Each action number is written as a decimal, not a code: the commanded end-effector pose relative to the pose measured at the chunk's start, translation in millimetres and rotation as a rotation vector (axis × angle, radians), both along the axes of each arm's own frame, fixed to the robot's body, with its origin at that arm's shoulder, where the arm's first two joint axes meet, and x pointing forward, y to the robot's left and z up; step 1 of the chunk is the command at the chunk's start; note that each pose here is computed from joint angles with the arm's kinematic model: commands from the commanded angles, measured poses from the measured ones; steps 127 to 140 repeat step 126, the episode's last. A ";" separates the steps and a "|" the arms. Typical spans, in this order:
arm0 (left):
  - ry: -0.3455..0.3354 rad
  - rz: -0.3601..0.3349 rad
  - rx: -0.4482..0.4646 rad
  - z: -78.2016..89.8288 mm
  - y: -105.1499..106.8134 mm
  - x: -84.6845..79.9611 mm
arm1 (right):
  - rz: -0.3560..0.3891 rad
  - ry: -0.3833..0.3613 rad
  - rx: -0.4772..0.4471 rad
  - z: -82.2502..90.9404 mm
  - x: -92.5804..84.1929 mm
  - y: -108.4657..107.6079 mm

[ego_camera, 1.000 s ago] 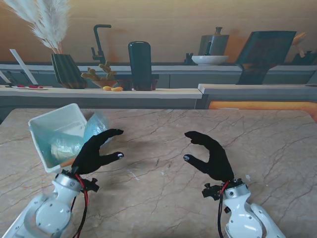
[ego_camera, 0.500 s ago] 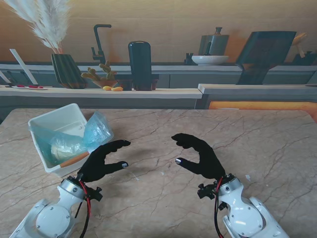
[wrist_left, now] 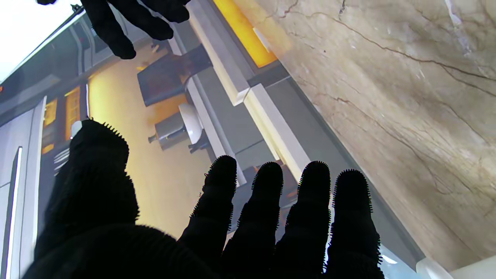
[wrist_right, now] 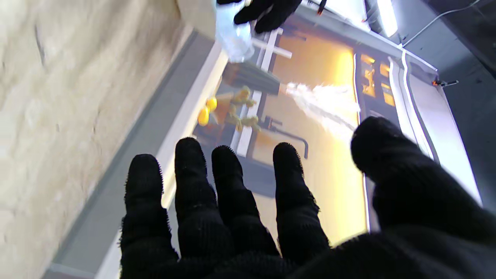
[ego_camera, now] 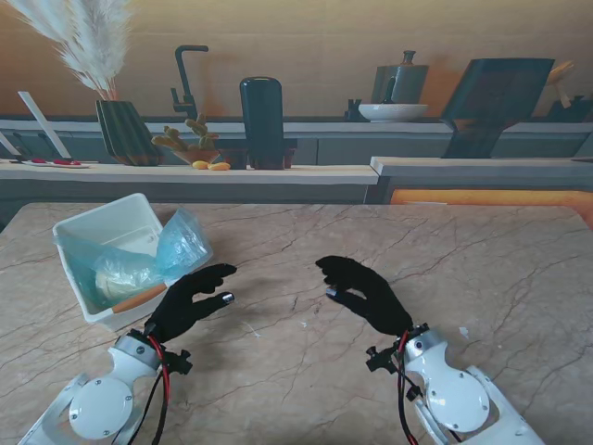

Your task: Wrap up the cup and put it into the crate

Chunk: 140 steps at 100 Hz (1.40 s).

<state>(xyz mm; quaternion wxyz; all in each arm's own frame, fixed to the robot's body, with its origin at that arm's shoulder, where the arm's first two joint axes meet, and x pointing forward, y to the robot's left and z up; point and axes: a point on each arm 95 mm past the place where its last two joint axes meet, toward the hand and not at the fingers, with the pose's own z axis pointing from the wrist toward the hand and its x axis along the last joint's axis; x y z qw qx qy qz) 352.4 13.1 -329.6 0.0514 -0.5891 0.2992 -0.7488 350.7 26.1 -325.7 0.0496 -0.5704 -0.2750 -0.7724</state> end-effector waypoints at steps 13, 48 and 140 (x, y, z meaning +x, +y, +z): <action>0.025 -0.030 0.039 -4.0 -3.1 -2.6 | 0.038 -0.001 -0.076 2.7 0.7 4.3; 0.013 -0.067 0.005 -0.4 -1.4 -1.3 | 0.074 -0.059 -0.060 10.8 -0.5 5.0; -0.042 -0.129 0.054 6.7 -10.0 -8.4 | 0.088 -0.091 -0.034 13.4 -2.3 3.0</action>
